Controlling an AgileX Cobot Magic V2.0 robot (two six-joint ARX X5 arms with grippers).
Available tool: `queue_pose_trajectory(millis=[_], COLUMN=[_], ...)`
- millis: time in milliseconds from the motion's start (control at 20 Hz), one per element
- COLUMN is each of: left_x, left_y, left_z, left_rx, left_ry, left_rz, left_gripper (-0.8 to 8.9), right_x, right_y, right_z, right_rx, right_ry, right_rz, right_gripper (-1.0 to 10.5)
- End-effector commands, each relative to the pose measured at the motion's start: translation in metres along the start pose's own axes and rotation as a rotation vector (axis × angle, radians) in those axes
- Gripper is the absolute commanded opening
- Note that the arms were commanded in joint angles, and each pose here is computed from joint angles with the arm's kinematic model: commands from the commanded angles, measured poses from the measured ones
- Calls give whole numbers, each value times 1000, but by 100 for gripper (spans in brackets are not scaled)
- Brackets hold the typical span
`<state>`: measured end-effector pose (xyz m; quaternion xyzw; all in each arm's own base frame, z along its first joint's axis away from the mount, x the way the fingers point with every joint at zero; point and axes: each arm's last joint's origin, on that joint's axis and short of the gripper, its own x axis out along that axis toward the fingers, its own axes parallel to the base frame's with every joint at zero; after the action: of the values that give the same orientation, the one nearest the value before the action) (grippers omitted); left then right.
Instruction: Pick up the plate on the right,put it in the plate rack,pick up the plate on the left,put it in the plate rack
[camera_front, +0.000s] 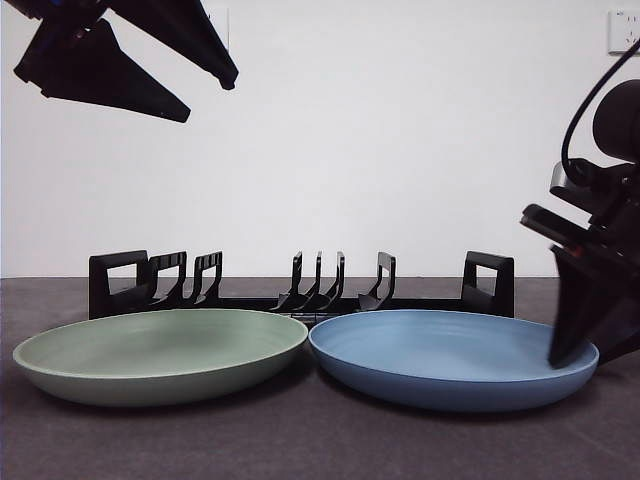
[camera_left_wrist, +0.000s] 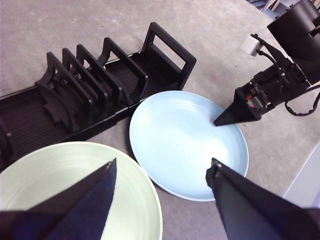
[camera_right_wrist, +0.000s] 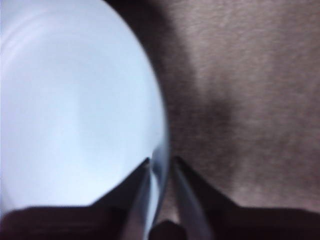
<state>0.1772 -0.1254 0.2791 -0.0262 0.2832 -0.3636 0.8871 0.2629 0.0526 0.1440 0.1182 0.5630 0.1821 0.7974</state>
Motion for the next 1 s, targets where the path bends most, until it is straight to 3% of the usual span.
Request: queue_pose_trajectory(millis=[50,200,600,850,1000], left_x=[0,1,6,9,20], left_y=[-1,-4,-51,-84,-87], left_z=[-1,-4,-22,-36,-44], left_rx=[31,72,526,888,981], left_ry=[13,44,115,131,201], left_rz=[1,-12,-58,-13,22], left_gripper=[314,314,314,313,313], right_x=[5,-4,-70,-90,-93], right_y=[-3,1,28,58,76], right_z=[-5,-4,-3,6,6], right_rx=[16,44,30,-29,-79], right_ry=[28,1,-225,-176,-150], right_rz=[-24,-22,10,40,66], right_gripper=[-12,-12,-12,-12,-12])
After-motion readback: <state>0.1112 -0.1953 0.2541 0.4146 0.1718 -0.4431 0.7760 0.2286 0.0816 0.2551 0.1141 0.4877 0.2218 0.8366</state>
